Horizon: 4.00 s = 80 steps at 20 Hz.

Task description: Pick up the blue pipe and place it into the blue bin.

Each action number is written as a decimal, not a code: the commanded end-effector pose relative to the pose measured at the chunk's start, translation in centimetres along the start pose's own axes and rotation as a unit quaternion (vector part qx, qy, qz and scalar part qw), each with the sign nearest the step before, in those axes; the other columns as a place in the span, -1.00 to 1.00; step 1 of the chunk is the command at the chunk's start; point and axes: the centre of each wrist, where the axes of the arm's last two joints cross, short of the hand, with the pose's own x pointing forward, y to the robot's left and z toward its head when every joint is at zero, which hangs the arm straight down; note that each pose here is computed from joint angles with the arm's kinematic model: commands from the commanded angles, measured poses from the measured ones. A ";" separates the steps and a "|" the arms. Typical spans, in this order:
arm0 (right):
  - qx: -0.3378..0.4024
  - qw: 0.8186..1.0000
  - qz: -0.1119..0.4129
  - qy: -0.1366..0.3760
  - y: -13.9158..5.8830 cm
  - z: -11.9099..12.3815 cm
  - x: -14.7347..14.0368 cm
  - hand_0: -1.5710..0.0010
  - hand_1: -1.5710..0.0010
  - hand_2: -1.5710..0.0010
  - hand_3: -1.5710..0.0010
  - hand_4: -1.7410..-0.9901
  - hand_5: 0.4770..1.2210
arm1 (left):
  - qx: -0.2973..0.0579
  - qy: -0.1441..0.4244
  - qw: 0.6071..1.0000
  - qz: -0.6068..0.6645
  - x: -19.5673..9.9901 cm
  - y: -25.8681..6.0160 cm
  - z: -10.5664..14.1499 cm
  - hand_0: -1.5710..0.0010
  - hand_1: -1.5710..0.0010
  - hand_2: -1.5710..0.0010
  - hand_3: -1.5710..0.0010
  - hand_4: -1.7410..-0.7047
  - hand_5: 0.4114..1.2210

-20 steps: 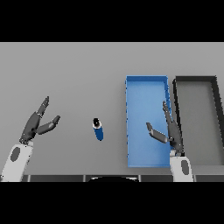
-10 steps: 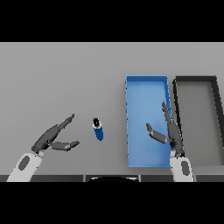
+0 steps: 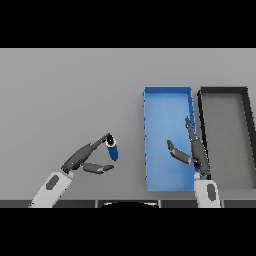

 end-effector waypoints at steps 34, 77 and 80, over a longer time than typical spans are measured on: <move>0.000 1.000 0.003 -0.004 -0.3 0.1 -0.4 1.00 1.00 1.00 1.00 0.41 -0.56 | 0.010 -0.167 0.983 0.075 4.9 -5.0 -7.2 -0.96 -0.96 -0.97 -0.97 -0.47 0.97; 0.404 0.901 -0.002 -0.157 4.2 -6.1 19.6 0.99 0.98 0.92 1.00 0.38 -0.83 | -0.057 -0.174 0.981 0.059 8.1 -4.9 -8.3 -1.00 -1.00 -1.00 -1.00 -0.48 1.00; 0.420 0.896 0.015 -0.147 4.9 -7.3 20.0 0.97 0.96 0.89 1.00 0.48 -0.88 | -0.047 -0.172 0.983 0.049 8.1 -4.4 -8.0 -1.00 -1.00 -1.00 -1.00 -0.48 1.00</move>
